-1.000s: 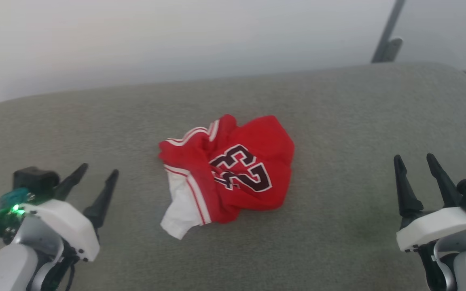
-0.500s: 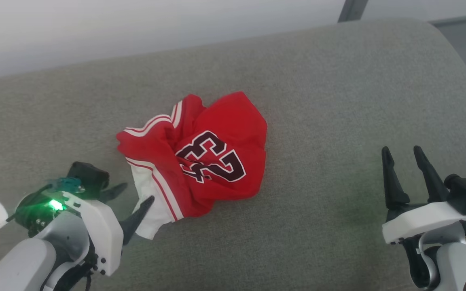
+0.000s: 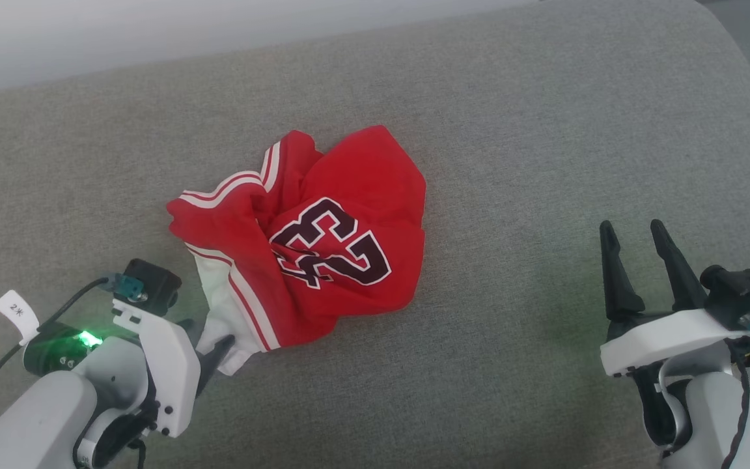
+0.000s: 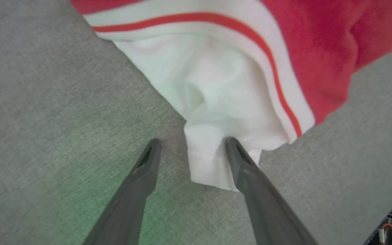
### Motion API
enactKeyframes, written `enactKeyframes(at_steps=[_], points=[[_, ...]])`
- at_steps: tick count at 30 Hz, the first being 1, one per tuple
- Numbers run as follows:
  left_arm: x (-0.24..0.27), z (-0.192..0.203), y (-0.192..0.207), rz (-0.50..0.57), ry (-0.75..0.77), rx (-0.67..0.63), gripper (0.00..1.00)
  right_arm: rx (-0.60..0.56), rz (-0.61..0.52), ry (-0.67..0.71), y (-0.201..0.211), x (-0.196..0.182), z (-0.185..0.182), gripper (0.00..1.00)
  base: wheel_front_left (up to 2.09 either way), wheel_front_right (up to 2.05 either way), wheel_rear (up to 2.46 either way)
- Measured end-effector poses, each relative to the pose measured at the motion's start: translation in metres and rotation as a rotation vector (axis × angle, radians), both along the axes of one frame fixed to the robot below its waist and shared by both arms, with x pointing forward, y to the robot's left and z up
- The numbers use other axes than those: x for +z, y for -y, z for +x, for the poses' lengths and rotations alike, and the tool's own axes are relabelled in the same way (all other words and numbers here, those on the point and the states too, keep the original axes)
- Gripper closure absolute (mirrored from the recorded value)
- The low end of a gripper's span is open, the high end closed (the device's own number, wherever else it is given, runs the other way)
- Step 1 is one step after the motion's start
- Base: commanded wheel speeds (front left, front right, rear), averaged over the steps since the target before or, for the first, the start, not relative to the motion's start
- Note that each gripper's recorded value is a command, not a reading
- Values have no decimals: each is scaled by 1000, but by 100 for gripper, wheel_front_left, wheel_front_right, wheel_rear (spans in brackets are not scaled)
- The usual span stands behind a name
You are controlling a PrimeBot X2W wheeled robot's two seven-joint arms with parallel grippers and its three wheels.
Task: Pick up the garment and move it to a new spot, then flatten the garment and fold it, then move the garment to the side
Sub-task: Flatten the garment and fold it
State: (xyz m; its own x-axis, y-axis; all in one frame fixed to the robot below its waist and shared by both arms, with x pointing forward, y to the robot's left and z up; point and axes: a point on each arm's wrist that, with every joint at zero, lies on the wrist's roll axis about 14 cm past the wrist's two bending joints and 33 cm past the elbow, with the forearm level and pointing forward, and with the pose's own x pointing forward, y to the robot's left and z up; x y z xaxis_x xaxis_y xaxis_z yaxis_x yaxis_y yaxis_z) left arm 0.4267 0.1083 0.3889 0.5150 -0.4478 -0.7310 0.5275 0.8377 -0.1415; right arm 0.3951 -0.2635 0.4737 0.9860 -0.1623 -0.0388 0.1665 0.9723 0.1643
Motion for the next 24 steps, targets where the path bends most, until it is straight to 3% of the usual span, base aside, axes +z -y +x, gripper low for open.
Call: enactKeyframes(at_steps=[1,2,15,19,24], points=[[-1,1,0,7,-1,-3,85,1,0,-4,0,-1,0,0,0,0,0],[-2,1,-1,10,-3,1,100,2,1,-4,0,-2,1,0,0,0,0],[19,1,-19,-12,25,76,100,26,-12,19,-3,6,6,0,0,0,0],[33,6,-44,20,83,126,100,42,-15,26,-7,11,9,0,0,0,0],[50,7,-103,125,164,249,100,72,-22,30,-16,15,9,0,0,0,0]])
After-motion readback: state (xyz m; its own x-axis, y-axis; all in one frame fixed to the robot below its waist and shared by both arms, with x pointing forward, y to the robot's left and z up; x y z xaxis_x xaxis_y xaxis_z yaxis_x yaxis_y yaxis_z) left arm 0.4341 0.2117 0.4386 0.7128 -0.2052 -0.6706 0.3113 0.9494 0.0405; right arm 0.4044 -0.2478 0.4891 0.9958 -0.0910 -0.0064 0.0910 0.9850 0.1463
